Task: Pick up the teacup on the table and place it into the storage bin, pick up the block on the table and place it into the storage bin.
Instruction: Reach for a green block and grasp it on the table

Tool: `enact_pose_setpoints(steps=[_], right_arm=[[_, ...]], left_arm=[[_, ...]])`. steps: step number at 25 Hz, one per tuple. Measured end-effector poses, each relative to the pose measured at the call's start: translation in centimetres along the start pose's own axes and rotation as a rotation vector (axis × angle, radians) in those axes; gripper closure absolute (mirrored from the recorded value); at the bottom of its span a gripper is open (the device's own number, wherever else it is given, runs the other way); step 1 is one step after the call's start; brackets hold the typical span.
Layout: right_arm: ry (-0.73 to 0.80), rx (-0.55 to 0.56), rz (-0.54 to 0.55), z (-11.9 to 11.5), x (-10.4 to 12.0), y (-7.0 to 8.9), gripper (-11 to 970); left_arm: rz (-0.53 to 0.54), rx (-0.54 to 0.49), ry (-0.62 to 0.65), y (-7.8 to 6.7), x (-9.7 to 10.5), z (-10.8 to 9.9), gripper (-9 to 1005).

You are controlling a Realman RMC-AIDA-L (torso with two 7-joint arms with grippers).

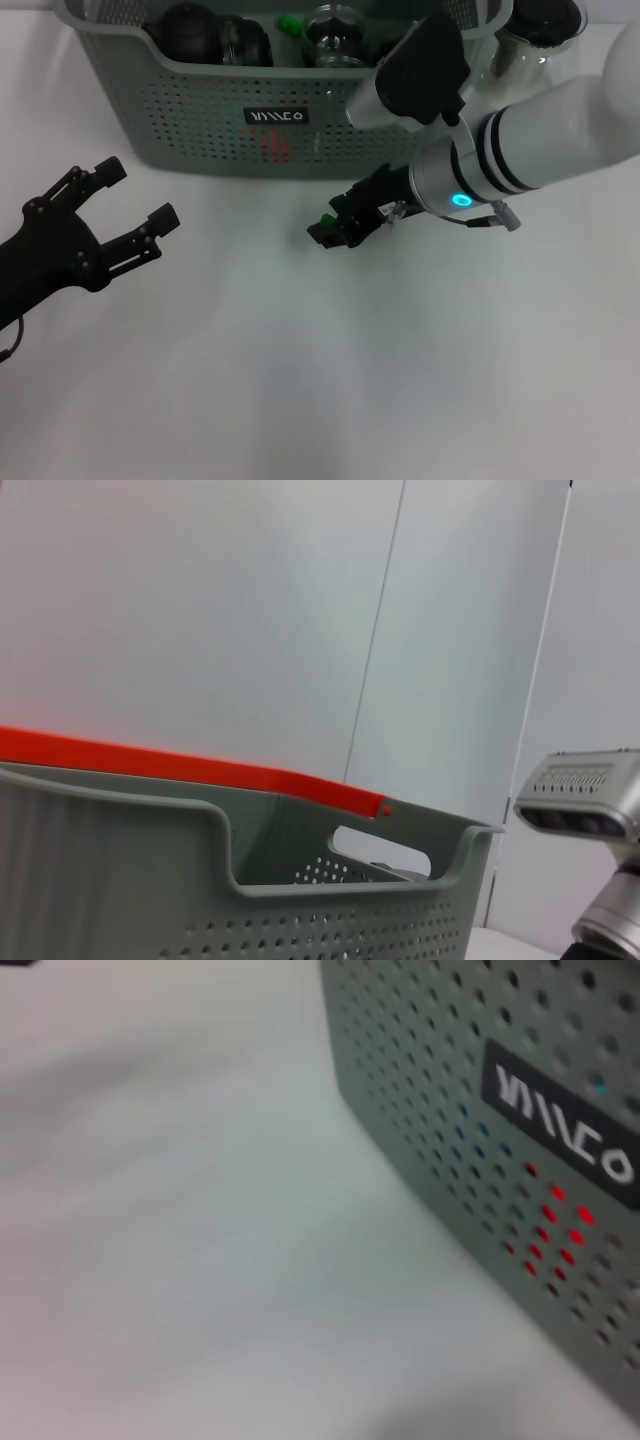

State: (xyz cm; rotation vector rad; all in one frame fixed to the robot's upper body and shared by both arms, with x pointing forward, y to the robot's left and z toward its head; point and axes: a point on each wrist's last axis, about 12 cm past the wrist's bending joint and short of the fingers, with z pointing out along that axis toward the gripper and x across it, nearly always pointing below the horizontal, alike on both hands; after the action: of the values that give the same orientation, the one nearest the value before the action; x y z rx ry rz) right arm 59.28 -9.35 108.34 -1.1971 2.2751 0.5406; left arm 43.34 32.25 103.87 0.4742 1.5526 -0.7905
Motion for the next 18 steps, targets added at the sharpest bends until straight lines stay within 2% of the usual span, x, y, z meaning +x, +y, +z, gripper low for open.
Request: enact_pose_setpoints(steps=[12, 18], right_arm=[[0.008, 0.004, 0.053, 0.36, 0.92, -0.31, 476], [0.024, -0.004, 0.079, 0.41, 1.14, -0.42, 633]], left_arm=[[0.0, 0.001, 0.004, 0.07, 0.02, 0.27, 47], [0.0, -0.001, 0.004, 0.06, 0.04, 0.23, 47]])
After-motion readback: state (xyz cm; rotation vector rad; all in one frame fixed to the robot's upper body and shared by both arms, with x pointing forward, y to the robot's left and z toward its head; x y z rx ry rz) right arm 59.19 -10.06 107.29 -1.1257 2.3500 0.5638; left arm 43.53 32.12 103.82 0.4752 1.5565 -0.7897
